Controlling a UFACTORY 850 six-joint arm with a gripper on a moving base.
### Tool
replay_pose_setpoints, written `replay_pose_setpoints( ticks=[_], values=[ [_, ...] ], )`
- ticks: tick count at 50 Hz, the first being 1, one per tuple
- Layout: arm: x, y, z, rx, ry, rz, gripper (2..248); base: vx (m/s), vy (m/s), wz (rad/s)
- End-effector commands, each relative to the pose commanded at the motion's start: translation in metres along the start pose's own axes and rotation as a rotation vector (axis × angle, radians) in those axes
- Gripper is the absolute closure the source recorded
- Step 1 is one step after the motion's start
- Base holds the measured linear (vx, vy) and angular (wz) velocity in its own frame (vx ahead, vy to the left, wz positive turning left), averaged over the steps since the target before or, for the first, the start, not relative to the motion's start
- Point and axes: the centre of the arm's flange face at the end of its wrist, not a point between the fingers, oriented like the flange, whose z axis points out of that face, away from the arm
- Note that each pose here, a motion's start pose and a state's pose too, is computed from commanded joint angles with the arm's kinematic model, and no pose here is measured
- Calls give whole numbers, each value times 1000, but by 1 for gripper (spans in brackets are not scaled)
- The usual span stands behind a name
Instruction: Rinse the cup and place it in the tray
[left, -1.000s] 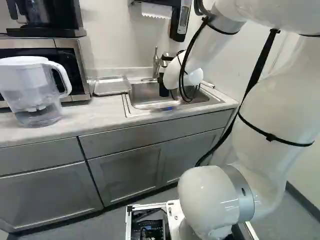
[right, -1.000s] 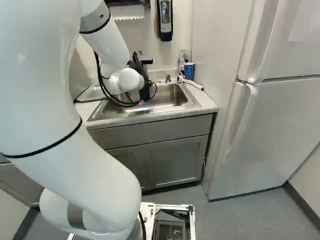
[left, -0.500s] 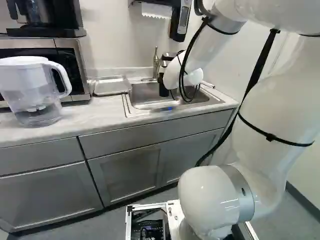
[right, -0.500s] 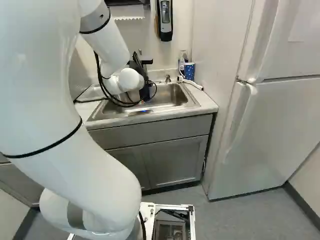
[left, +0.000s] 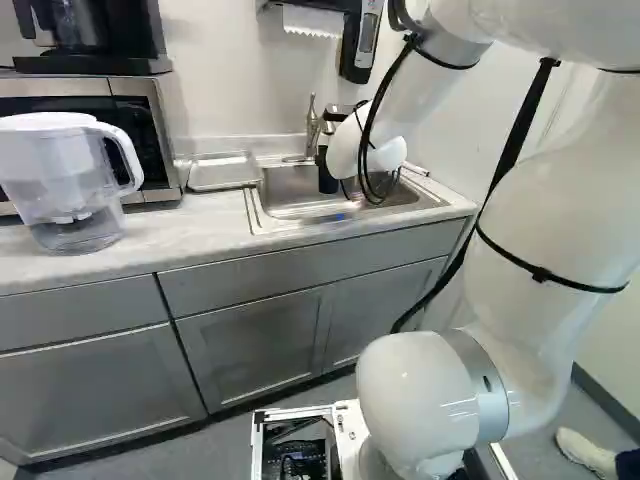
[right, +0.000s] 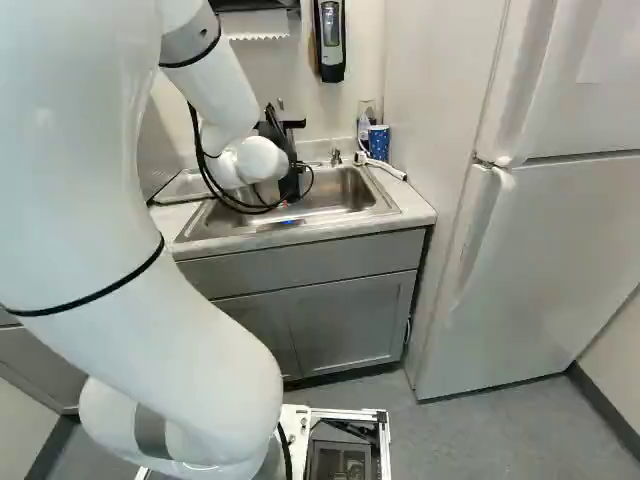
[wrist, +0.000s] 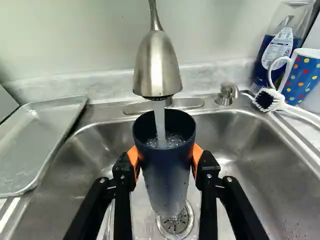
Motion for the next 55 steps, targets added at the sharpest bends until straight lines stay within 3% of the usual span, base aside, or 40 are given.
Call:
replay_pose_setpoints(
  ticks=[55],
  values=[
    [0,0,0,0,0,0,129,0,0,0]
  ],
)
